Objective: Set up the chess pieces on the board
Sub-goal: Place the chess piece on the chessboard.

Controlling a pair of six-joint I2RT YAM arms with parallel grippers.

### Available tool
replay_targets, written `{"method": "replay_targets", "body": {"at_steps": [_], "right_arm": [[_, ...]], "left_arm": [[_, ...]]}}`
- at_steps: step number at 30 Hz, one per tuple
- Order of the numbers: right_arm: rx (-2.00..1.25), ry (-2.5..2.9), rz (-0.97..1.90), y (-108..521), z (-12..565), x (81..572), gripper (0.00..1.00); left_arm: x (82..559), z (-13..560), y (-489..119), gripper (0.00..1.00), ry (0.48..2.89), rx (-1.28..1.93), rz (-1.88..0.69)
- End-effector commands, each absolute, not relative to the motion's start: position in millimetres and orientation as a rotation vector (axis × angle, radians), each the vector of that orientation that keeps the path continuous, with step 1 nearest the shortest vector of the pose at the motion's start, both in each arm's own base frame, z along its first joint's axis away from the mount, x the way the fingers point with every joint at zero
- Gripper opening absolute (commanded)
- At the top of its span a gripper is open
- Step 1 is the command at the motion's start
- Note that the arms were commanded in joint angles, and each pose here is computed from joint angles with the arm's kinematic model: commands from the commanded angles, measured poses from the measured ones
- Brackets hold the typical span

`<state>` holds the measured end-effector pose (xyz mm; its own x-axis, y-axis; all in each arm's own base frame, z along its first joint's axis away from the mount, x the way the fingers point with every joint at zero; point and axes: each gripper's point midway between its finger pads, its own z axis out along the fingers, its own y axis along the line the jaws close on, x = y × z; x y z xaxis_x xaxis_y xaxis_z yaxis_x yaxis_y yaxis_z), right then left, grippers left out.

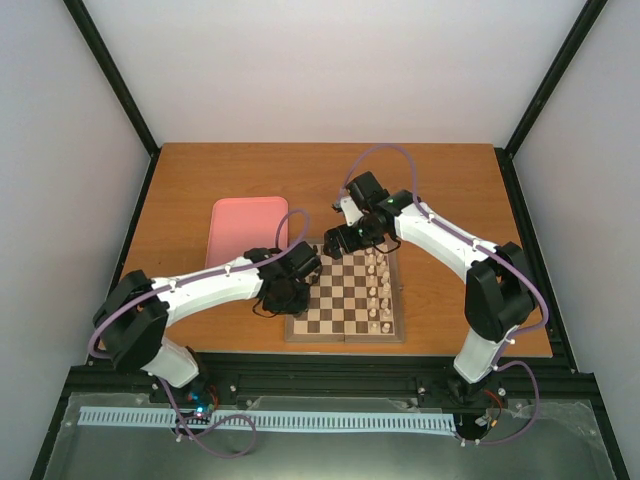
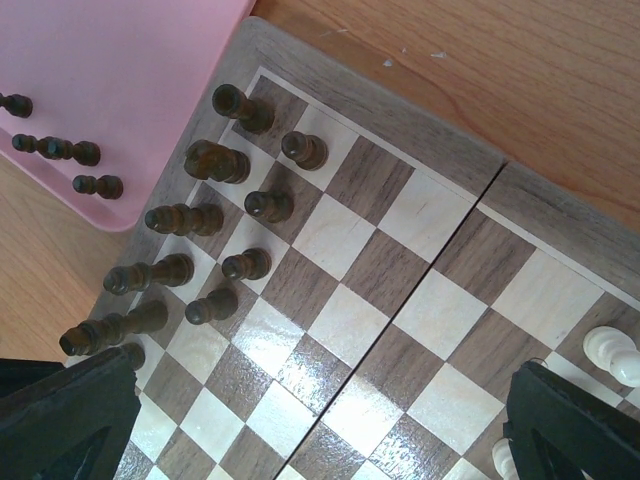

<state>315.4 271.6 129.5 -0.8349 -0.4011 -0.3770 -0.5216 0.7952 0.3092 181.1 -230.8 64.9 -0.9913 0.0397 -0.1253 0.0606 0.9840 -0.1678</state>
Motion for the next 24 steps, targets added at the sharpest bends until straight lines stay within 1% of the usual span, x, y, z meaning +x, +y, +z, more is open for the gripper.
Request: {"method": "replay_targets", "body": {"at_steps": [1,20,24], "right_arm": [[-0.704,2.648,0.604,270.4,142.9,317.1,1.0],[-0.725,2.657,0.604,269.3,137.4,313.6,1.0],[-0.727,2.661,0.609,269.3,135.8,312.4,1.0]], "left_arm": [[188.1,70.2,-243.7,0.01,2.98,0.085,-0.288],[192.3,67.0,-255.8,0.02,2.993,0.117,-0.306],[191.8,67.0,-255.5,0.05,2.994,0.117,-0.308]]}}
